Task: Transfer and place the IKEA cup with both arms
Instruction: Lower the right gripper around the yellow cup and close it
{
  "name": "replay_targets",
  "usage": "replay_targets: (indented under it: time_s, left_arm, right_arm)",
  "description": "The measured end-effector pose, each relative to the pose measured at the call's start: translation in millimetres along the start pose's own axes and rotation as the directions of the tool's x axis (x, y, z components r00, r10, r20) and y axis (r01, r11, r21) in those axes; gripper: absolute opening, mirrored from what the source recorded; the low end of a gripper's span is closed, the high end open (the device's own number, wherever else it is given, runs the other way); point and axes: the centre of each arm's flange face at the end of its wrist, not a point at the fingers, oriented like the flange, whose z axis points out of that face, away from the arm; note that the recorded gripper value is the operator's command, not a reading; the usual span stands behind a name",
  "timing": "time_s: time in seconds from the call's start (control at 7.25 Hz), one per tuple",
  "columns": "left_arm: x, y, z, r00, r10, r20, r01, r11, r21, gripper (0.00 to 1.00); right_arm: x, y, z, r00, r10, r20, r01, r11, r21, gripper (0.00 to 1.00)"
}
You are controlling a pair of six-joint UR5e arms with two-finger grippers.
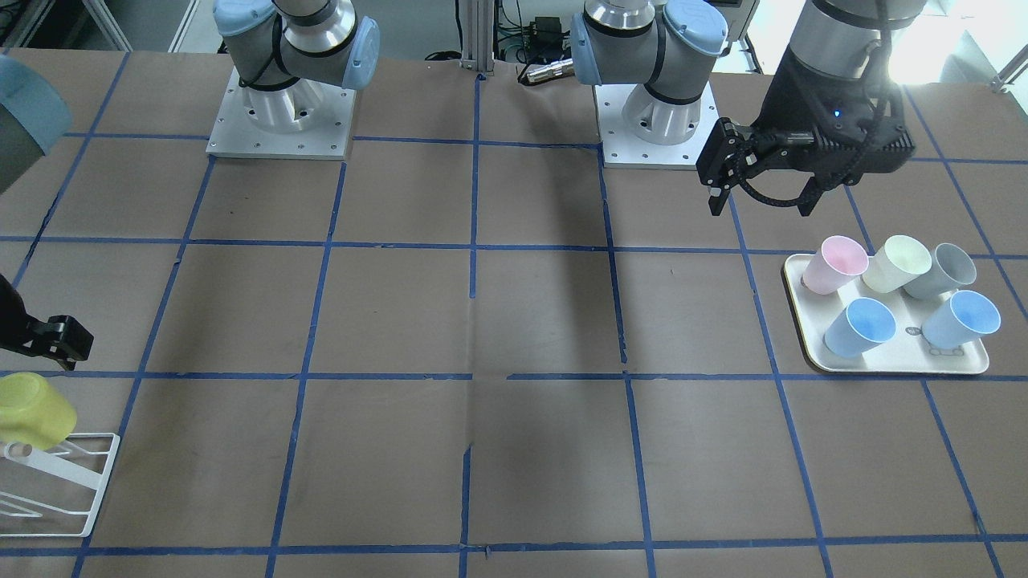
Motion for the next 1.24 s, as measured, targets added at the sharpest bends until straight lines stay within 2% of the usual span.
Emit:
replay_targets:
  time_s: [0.28, 0.69, 1.1, 1.24]
  left_arm:
    - [0.0, 0.0, -0.2, 1.0, -0.001, 0.0, 0.001, 1.0, 0.0, 1.0]
    - [0.0, -0.1, -0.4, 1.0, -0.001, 0.0, 0.001, 1.0, 0.001, 1.0]
    - [0.2, 0.1, 0.1, 1.0, -0.002, 0.0, 0.002, 1.0, -0.001, 1.0]
    - [0.4, 0.2, 0.4, 1.0, -0.001, 0.0, 0.001, 1.0, -0.002, 1.0]
  right_arm:
    - [5.1, 7.6, 30.6, 1.0, -0.004, -0.009, 0.004, 0.999, 0.035, 1.0]
    - [7.1, 7.9, 56.6, 1.0, -0.005, -0.021, 0.006, 0.998, 0.067, 1.0]
    - [5.8, 2.8, 69.5, 1.0, -0.004, -0.025, 0.006, 0.997, 0.078, 0.94]
    - [5.8, 2.5, 70.2, 1.0, -0.007, -0.025, 0.009, 0.997, 0.078, 0.87]
